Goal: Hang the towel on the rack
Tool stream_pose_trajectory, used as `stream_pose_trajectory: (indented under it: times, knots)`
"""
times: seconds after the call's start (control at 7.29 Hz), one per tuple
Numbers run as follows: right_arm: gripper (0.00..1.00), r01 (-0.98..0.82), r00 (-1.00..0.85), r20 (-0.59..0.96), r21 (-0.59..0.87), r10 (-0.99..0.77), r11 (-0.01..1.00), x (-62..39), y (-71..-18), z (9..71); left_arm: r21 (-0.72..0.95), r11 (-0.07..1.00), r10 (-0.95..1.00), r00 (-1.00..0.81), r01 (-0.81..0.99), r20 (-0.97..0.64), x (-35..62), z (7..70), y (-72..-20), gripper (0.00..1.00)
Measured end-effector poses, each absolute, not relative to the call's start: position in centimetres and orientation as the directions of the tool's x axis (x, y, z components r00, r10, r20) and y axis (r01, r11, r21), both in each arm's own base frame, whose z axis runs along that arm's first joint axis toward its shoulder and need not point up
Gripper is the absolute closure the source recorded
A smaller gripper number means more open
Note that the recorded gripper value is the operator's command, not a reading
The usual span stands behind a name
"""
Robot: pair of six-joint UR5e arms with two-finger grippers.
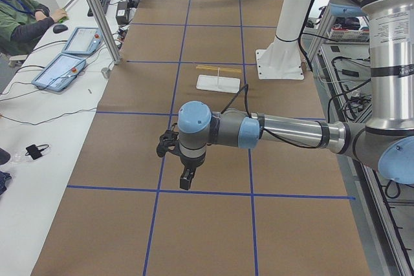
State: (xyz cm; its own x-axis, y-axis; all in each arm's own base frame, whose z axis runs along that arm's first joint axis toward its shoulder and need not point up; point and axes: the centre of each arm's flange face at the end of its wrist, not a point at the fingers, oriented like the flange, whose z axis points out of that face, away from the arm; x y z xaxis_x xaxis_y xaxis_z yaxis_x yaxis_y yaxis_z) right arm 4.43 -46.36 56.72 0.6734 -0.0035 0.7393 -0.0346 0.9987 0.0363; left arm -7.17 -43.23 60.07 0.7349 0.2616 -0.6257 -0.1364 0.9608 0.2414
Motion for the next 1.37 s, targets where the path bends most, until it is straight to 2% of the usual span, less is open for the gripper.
stream_pose_trajectory:
  times: [0.27,0.55,0.96,1.23,1.37]
  knots:
    - [0.0,-0.035,0.672,0.739,0.092,-0.045,0.995,4.5,-45.0,53.9,0.249,0.959,0.267,0.734,-0.136,-0.625,-7.1,59.7,-43.3,0.01]
    - [0.0,-0.013,0.753,0.655,0.115,-0.065,0.993,5.2,-41.5,57.6,0.255,0.957,0.272,0.729,-0.137,-0.628,-7.1,59.6,-43.4,0.01]
    - [0.0,0.014,0.78,0.607,0.224,-0.151,0.974,5.8,-34.6,70.1,0.261,0.956,0.276,0.716,-0.135,-0.641,-6.9,59.4,-43.4,0.01]
    - [0.04,0.014,0.77,0.611,0.269,-0.182,0.963,5.9,-29.7,79.9,0.264,0.955,0.278,0.715,-0.135,-0.641,-6.9,59.3,-43.4,0.01]
    - [0.08,0.013,0.761,0.622,0.27,-0.185,0.963,5.9,-27.2,82.9,0.265,0.955,0.279,0.715,-0.135,-0.641,-6.9,59.3,-43.5,0.01]
